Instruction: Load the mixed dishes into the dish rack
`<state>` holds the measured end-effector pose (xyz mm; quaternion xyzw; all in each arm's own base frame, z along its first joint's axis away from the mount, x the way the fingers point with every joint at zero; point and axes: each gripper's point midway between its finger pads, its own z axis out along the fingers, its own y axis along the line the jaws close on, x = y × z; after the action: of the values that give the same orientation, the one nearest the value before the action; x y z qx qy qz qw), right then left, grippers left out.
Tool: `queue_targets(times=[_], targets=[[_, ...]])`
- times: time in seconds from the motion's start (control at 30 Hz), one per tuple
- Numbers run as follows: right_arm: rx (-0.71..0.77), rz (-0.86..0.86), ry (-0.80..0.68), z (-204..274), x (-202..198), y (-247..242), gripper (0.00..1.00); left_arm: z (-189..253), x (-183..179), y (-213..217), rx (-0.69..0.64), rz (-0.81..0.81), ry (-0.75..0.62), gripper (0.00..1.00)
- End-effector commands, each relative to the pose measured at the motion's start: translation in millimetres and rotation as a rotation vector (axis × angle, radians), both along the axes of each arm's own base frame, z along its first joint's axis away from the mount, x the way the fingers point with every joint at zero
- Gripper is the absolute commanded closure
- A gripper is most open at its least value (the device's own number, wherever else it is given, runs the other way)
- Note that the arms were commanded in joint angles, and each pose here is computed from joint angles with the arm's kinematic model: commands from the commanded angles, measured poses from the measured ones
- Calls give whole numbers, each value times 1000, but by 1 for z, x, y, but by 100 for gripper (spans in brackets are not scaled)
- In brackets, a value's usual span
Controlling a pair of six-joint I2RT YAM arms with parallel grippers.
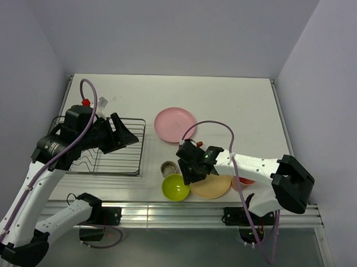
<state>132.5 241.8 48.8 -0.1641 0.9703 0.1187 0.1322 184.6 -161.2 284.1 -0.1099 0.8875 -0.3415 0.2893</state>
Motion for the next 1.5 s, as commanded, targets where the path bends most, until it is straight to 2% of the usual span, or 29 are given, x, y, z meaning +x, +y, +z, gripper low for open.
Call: queue_targets(times=[0.0, 0.07, 0.1, 0.17, 0.3, 0.4, 0.47, 0.57, 0.63, 0.7, 0.73, 0.8, 0.87, 0.9, 1.03, 1.27, 1.43, 1.47], targets=[[20, 20, -21, -6, 2, 8, 56, 19, -6, 1, -17, -14, -55, 31], [20, 28, -21, -8, 2, 7, 65, 21, -6, 0, -11, -30, -58, 34], [20, 32, -24, -7, 2, 8, 80, 21, -6, 0, -3, -34, -57, 34], [11, 35, -29, -4, 3, 8, 99, 25, -1, 0, 22, -47, -73, 34], [5, 33, -60, 23, 11, 9, 100, 42, 13, -1, 90, -71, -156, 33], [62, 43, -102, 73, 22, 26, 100, 72, 23, -7, 115, -106, -340, 35], [67, 57, -112, 91, 25, 31, 100, 99, 27, -16, 96, -149, -509, 35], [12, 80, -98, 115, 30, 27, 100, 114, 31, -30, 79, -219, -615, 35], [0, 63, -136, 132, 46, 30, 100, 110, 31, -41, 60, -264, -581, 34], [0, 48, -171, 145, 57, 30, 100, 89, 35, -59, 12, -288, -423, 42], [0, 42, -183, 148, 61, 30, 100, 77, 39, -70, -23, -283, -328, 49], [-9, 28, -188, 152, 68, 27, 100, 68, 33, -83, -66, -303, -243, 50], [-29, 23, -193, 153, 70, 22, 100, 63, 28, -93, -65, -285, -215, 49], [-29, 18, -195, 154, 70, 21, 100, 61, 35, -87, -29, -223, -230, 48], [-10, 4, -212, 162, 70, 16, 100, 50, 31, -75, 11, -150, -201, 48], [22, -9, -283, 184, 83, 17, 100, 19, 17, -80, 52, -151, -79, 49], [25, -47, -437, 206, 102, 7, 100, 15, 14, -92, -8, -88, 62, 59], [15, -50, -462, 211, 105, 3, 100, 17, 9, -100, -34, -125, 92, 61]])
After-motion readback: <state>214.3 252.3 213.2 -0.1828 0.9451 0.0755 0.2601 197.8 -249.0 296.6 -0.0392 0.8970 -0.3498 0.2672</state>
